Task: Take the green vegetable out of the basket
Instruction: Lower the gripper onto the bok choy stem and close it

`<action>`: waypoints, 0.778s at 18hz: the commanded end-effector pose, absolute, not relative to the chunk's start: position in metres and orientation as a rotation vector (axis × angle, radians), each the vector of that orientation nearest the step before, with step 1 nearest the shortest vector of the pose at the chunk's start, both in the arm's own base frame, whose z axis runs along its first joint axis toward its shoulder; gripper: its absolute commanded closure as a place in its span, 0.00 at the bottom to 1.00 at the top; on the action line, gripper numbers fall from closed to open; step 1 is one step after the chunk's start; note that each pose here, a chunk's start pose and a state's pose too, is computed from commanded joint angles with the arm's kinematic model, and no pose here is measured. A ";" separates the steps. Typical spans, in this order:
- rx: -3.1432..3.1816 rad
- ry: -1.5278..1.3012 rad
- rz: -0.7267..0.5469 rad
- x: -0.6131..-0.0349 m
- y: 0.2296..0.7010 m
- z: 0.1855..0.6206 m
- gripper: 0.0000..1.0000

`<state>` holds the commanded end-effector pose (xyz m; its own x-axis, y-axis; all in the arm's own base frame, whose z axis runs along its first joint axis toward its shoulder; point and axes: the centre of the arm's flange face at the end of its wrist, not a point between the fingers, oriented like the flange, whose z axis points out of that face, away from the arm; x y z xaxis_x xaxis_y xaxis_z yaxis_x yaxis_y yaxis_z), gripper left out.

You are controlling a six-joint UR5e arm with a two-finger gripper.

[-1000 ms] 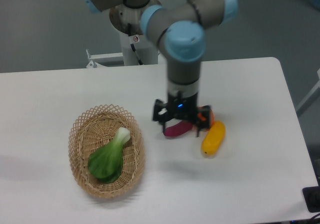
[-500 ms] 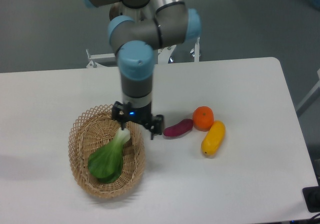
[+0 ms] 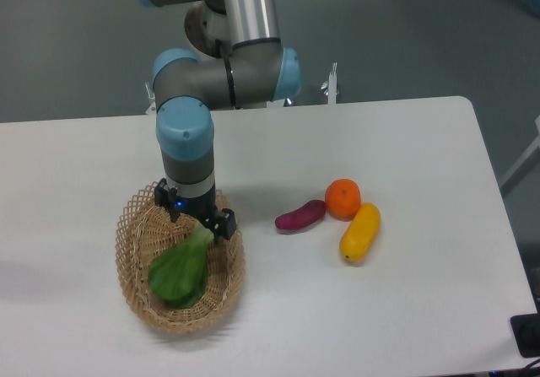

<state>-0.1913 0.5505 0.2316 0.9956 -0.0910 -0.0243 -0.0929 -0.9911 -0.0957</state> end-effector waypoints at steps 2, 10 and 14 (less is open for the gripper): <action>-3.059 0.142 0.037 -0.192 0.551 0.224 0.00; -3.077 0.162 0.029 -0.182 0.555 0.213 0.00; -3.085 0.164 0.024 -0.182 0.556 0.208 0.05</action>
